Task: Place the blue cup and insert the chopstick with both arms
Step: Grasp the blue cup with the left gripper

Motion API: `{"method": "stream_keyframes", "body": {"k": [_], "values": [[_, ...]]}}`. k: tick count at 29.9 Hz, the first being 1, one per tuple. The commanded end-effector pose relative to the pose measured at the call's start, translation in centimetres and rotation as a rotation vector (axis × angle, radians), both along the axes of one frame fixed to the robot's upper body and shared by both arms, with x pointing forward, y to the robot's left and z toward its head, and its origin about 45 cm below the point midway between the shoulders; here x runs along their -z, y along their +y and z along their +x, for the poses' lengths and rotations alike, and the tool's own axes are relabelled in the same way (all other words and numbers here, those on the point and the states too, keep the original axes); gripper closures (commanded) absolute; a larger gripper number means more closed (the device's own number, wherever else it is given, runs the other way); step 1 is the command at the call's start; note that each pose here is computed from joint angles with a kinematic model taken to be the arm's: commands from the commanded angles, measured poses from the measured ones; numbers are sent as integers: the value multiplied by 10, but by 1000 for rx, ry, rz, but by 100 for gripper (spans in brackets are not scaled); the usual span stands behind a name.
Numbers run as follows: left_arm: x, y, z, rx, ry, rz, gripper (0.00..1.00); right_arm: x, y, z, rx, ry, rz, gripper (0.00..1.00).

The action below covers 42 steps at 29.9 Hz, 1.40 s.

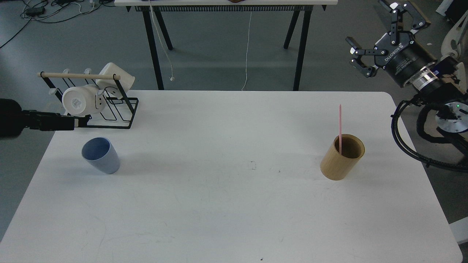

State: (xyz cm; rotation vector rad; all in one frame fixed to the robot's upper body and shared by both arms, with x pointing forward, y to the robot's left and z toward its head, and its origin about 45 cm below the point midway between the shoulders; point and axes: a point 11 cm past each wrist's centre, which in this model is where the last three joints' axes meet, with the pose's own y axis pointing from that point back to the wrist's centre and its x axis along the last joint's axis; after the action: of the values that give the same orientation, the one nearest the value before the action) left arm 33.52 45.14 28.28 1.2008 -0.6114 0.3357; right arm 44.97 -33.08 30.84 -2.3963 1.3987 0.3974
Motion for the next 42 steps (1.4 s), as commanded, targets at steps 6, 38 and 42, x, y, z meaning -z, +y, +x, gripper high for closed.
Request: {"method": "stream_keyframes", "body": {"k": [6,38,42], "values": [[55,15,23,-28,37,106,0,3,0,0,1,7,-2,1],[113,17,30,-31,114,212,0,10,-7,-4,14,22,-9,1],[114,17,30,-31,117,213,1,11,-7,-4,13,25,-8,1]]}}
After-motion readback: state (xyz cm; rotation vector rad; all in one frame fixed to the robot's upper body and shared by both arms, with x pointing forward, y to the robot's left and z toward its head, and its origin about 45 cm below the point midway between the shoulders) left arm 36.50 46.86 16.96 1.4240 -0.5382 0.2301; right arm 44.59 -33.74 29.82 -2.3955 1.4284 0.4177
